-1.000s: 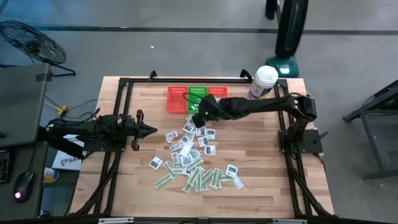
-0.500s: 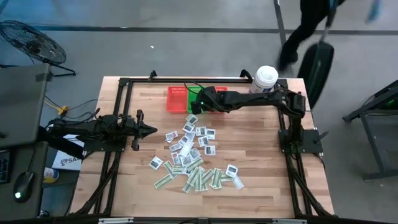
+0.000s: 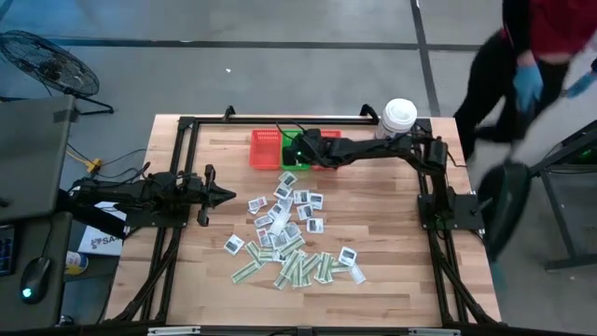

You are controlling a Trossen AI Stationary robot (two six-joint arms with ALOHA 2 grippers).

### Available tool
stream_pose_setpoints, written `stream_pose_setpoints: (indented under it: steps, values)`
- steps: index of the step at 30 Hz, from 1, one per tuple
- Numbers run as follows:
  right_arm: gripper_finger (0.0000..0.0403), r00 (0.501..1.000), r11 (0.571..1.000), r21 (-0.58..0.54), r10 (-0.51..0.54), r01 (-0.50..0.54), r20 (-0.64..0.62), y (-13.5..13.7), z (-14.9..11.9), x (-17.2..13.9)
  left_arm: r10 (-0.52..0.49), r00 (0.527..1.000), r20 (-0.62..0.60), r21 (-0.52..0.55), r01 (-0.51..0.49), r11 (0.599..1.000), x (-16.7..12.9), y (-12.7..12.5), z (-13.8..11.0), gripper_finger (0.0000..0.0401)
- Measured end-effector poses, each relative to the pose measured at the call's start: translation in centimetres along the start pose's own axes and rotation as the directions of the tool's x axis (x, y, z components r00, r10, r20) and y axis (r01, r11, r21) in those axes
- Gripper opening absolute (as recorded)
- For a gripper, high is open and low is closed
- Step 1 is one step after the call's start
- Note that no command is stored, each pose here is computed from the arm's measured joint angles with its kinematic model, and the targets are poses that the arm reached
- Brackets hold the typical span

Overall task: Pick & Place First Aid Supplies
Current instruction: Put the towelette pack into the green bin

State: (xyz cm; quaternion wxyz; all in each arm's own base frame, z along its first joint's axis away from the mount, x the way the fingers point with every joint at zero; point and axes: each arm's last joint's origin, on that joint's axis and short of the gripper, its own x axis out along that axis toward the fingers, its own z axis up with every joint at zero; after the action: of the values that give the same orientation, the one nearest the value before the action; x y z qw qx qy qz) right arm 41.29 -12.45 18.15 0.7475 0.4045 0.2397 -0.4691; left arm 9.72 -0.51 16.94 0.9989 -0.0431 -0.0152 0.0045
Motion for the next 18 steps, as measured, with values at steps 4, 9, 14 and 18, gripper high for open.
stream_pose_setpoints:
  steps: [4,9,14,18]
  values:
    - [0.0043,1.000,1.000,0.004,-0.005,0.005,-0.003,-0.13,0.12,0.08,0.000,1.000,0.000,0.000,0.000,1.000,0.00,0.00,0.00,0.0001]
    - [0.0099,1.000,1.000,-0.002,-0.007,0.007,-0.007,-0.26,0.28,0.16,0.000,1.000,0.000,0.000,0.000,1.000,0.00,0.00,0.00,0.0001]
    - [0.0141,1.000,1.000,-0.001,0.010,-0.010,-0.012,-0.23,0.51,0.25,0.000,1.000,0.000,0.000,0.000,1.000,0.00,0.00,0.00,0.0001]
    - [0.0176,0.998,0.999,-0.002,0.047,-0.047,-0.033,-0.11,0.77,0.33,0.000,1.000,0.000,0.000,0.000,1.000,0.00,0.00,0.00,0.0001]
